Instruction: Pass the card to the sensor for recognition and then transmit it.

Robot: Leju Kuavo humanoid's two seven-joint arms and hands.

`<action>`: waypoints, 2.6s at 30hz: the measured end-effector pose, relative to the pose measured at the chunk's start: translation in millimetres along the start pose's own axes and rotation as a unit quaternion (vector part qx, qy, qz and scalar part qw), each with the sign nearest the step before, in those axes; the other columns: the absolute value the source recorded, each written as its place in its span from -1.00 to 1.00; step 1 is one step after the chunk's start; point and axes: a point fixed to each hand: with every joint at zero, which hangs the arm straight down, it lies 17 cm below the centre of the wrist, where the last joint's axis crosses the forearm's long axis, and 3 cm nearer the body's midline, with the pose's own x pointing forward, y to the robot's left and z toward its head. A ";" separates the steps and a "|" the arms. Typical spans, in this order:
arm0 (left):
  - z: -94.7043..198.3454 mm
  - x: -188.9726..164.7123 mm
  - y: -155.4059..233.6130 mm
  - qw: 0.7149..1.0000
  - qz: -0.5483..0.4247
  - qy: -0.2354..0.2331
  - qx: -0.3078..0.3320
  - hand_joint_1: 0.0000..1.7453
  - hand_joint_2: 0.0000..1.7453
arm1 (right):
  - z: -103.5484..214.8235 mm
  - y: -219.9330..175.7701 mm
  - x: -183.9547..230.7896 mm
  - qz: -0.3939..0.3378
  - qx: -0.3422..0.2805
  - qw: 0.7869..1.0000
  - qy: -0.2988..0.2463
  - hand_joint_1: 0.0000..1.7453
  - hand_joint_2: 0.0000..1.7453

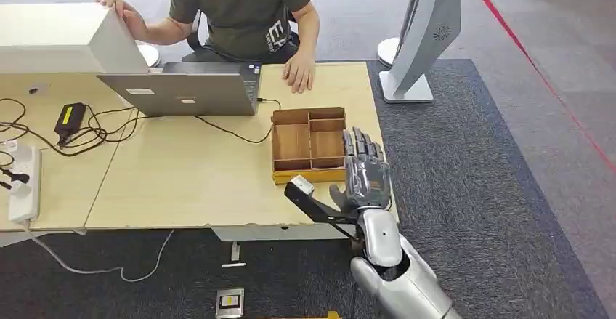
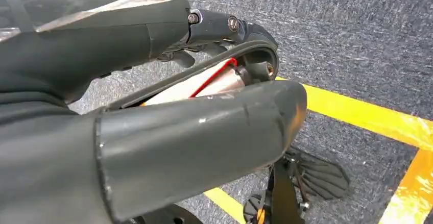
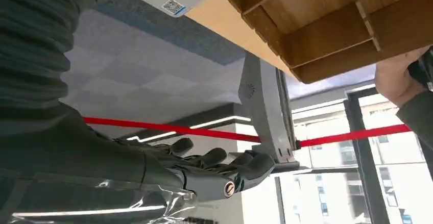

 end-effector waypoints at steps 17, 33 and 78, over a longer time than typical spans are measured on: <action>0.1 -1.2 -0.3 1.000 0.005 0.003 0.001 -1.00 -1.00 | -26.0 37.9 33.4 0.052 0.039 0.997 -0.030 -1.00 1.00; 0.1 -0.2 0.2 1.000 0.009 0.000 0.003 -1.00 -1.00 | -24.4 59.8 37.9 0.085 0.061 0.994 -0.042 -1.00 1.00; 0.0 -2.1 1.2 1.000 0.005 0.003 0.006 -1.00 -1.00 | -27.5 74.4 12.8 0.152 0.079 0.985 -0.035 -1.00 1.00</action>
